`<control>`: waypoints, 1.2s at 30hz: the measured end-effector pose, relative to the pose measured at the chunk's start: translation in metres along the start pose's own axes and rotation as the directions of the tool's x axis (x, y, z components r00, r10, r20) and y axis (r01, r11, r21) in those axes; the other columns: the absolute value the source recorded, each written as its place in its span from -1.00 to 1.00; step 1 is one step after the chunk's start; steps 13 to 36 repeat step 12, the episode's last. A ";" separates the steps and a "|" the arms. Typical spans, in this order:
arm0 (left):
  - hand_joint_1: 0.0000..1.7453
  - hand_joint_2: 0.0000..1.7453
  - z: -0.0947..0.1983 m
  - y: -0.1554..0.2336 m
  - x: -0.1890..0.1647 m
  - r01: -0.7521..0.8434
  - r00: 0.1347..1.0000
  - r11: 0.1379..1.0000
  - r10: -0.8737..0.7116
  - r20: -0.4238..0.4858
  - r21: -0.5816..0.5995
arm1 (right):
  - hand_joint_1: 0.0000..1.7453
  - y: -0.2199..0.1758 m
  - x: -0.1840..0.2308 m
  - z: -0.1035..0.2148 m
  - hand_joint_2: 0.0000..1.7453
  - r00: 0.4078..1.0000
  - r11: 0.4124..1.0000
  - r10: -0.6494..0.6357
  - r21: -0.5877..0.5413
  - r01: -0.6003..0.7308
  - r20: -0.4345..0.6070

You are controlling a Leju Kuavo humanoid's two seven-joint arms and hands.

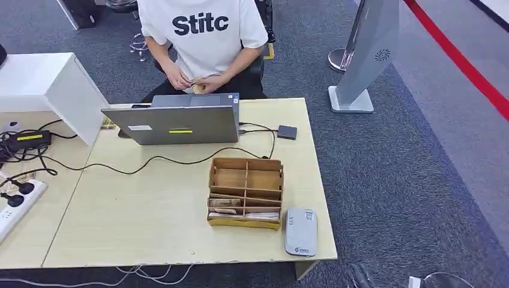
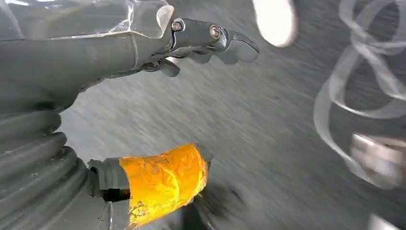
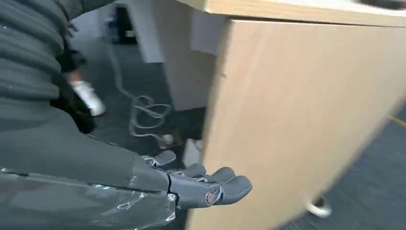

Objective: Pass the card to the sensor for recognition and then transmit it.

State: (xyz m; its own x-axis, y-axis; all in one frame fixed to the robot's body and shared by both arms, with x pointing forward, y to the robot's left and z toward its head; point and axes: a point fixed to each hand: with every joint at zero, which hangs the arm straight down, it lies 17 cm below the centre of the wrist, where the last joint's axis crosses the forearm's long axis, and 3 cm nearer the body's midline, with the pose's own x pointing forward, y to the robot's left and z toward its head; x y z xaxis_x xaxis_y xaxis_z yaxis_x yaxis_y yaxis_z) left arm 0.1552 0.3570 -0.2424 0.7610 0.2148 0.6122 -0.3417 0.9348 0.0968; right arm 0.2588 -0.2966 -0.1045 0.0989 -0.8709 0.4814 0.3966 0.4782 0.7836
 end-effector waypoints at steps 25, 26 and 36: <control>-1.00 1.00 0.036 -0.063 0.064 -0.438 0.835 0.809 0.528 0.157 -0.393 | -1.00 -0.040 0.018 0.027 1.00 1.000 0.997 -0.011 -0.078 0.011 0.006; -1.00 1.00 0.036 -0.063 0.064 -0.438 0.835 0.809 0.528 0.157 -0.393 | -1.00 -0.040 0.018 0.027 1.00 1.000 0.997 -0.011 -0.078 0.011 0.006; -1.00 1.00 0.036 -0.063 0.064 -0.438 0.835 0.809 0.528 0.157 -0.393 | -1.00 -0.040 0.018 0.027 1.00 1.000 0.997 -0.011 -0.078 0.011 0.006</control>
